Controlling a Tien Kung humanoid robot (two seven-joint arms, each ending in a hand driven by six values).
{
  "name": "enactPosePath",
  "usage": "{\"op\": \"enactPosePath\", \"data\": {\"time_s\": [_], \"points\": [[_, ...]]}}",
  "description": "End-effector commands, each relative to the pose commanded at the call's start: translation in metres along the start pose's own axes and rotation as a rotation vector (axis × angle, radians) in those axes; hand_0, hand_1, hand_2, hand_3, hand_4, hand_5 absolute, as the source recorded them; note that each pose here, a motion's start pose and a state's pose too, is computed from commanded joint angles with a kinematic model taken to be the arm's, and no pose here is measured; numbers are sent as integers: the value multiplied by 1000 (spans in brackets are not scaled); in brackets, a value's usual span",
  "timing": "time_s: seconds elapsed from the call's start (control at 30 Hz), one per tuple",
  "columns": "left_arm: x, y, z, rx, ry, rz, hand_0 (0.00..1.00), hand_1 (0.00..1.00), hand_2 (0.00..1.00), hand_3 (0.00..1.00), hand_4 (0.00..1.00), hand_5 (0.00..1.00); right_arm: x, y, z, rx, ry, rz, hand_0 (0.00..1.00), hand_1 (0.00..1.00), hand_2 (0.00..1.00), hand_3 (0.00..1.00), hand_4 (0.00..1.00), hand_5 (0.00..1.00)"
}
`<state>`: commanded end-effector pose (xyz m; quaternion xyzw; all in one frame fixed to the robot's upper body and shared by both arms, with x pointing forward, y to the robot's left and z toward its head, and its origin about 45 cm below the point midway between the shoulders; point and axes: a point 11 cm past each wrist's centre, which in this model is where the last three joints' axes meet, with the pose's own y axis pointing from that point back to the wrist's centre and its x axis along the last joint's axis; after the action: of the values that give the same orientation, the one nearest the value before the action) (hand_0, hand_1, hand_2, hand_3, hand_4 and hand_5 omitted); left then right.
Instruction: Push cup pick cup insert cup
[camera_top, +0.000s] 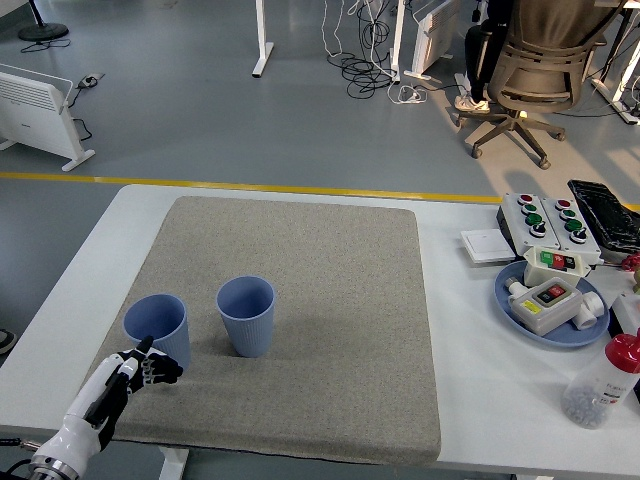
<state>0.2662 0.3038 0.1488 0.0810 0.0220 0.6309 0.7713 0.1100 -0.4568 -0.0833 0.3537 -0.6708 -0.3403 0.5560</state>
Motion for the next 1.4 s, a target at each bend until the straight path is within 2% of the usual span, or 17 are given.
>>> {"op": "enactPosePath", "data": {"time_s": [0.63,1.1,1.4], "points": [[2,-14,-11,21,-7,17,605,582,516,448,646,998,-2,0,0,-2,-2,-2,671,615,625,581,141,469],[5,-19,-14,23,-12,29,620,588,516,450,645,998,-2,0,0,-4,-2,-3,670,616,625,581,141,470],[7,-28,-12,10,-11,40,627,590,516,450,643,998,-3,1,0,-4,-1,-4,670,615,625,580,140,469]]}}
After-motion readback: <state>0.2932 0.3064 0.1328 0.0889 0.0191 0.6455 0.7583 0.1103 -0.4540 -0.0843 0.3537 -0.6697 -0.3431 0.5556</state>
